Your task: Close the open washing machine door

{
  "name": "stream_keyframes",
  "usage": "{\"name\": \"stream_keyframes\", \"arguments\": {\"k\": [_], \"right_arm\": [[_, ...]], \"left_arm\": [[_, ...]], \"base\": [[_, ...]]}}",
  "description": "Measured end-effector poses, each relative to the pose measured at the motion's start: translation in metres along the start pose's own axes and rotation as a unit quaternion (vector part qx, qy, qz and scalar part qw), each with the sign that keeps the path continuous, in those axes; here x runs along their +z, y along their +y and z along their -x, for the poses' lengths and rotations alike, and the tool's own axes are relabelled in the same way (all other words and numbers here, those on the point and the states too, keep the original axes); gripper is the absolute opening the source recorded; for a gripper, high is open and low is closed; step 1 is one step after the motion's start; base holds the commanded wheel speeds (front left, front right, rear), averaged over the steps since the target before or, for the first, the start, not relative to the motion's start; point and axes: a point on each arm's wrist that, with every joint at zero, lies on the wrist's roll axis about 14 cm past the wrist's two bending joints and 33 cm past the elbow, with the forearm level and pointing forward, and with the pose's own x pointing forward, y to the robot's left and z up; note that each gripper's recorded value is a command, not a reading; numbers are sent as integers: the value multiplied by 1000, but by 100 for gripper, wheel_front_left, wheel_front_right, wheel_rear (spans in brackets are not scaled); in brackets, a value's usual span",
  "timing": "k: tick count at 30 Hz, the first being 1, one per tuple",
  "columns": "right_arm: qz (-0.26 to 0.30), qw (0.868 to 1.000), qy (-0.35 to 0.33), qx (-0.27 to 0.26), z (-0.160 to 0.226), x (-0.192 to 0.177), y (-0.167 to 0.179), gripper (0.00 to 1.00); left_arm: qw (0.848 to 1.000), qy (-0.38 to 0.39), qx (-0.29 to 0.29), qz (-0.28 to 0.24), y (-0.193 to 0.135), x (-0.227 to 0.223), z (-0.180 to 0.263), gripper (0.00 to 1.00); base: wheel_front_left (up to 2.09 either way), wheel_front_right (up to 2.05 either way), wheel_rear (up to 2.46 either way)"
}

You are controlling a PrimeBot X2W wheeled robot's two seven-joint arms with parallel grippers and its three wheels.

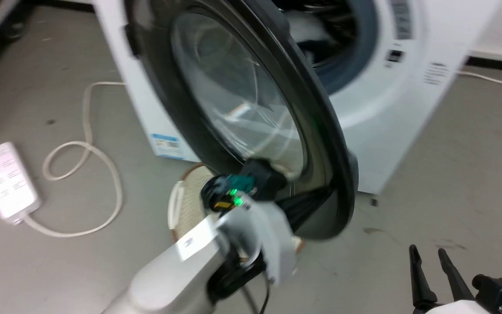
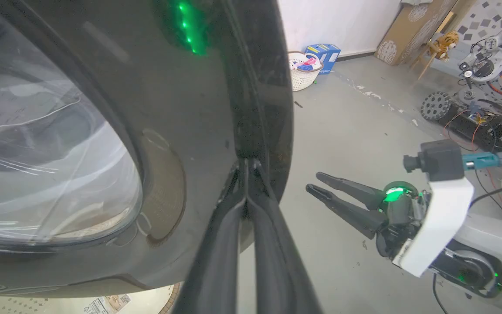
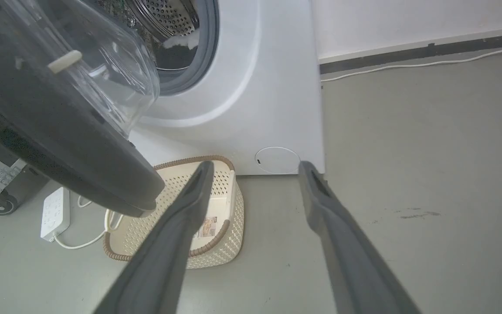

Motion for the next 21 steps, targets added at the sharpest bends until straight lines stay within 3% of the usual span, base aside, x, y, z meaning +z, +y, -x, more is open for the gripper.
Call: {"name": "stream_keyframes", "arguments": {"k": [7, 13, 17, 21], "right_arm": [[-5, 999, -9, -42, 16, 5, -26, 100], [-6, 999, -21, -42, 21, 12, -26, 100], [-3, 999, -28, -32, 26, 16, -20, 100], [3, 999, -39, -18, 28, 22, -12, 100]], "left_arm": [[999, -17, -20, -21, -7, 12, -48, 0], [996, -93, 4, 4, 5, 52, -45, 0], [982, -179, 51, 13, 31, 99, -19, 0], [956, -260, 130, -31, 64, 141, 26, 0]], "base": [[0, 0, 0], [0, 0, 0], [0, 0, 0], [0, 0, 0]]}}
